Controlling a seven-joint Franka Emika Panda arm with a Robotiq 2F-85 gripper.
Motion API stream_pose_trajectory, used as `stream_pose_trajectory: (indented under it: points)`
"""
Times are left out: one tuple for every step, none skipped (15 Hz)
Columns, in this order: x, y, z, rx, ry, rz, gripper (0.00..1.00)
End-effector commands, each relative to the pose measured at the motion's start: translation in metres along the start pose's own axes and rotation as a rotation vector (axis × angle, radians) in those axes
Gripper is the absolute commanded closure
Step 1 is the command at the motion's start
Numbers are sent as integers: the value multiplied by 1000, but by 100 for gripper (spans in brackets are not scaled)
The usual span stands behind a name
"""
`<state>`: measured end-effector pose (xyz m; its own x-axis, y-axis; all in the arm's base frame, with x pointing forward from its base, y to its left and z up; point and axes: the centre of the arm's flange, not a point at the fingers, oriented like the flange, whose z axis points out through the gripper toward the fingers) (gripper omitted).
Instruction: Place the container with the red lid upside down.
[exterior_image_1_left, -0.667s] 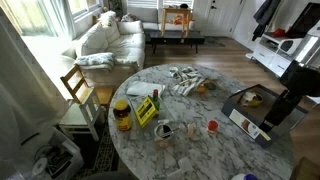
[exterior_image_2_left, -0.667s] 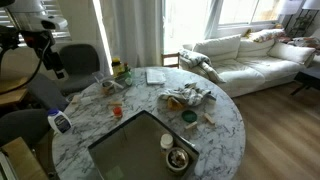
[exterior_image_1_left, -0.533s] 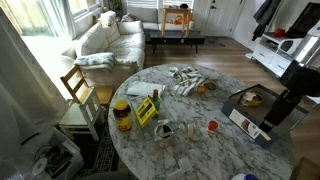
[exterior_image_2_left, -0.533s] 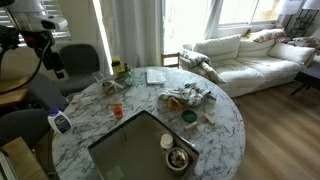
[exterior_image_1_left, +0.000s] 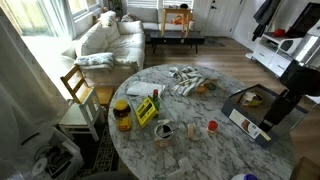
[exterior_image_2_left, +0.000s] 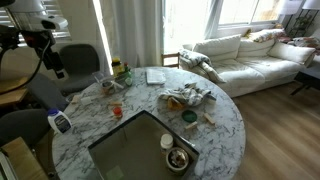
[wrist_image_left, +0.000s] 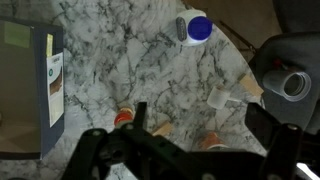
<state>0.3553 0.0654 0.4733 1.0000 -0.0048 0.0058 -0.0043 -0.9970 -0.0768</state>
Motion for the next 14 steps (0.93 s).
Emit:
stream_pose_trajectory:
  points:
    - [45, 24, -5, 102, -61, 148, 0]
    - [59, 35, -4, 107, -80, 186, 0]
    - [72, 45, -3, 130, -88, 222, 0]
    - [86, 55, 0, 151, -103, 255, 0]
    - [100, 64, 6, 168, -115, 295, 0]
    - [113, 71, 11, 183, -128, 336, 0]
    - [127, 74, 20, 189, -136, 386, 0]
    - [139, 76, 28, 197, -154, 432, 0]
    - [151, 77, 41, 197, -165, 485, 0]
    - [160, 78, 52, 198, -183, 533, 0]
    - [170, 80, 66, 198, -204, 582, 0]
    - [176, 83, 78, 201, -230, 627, 0]
    - [183, 86, 92, 200, -245, 679, 0]
    - [188, 86, 101, 266, -262, 701, 0]
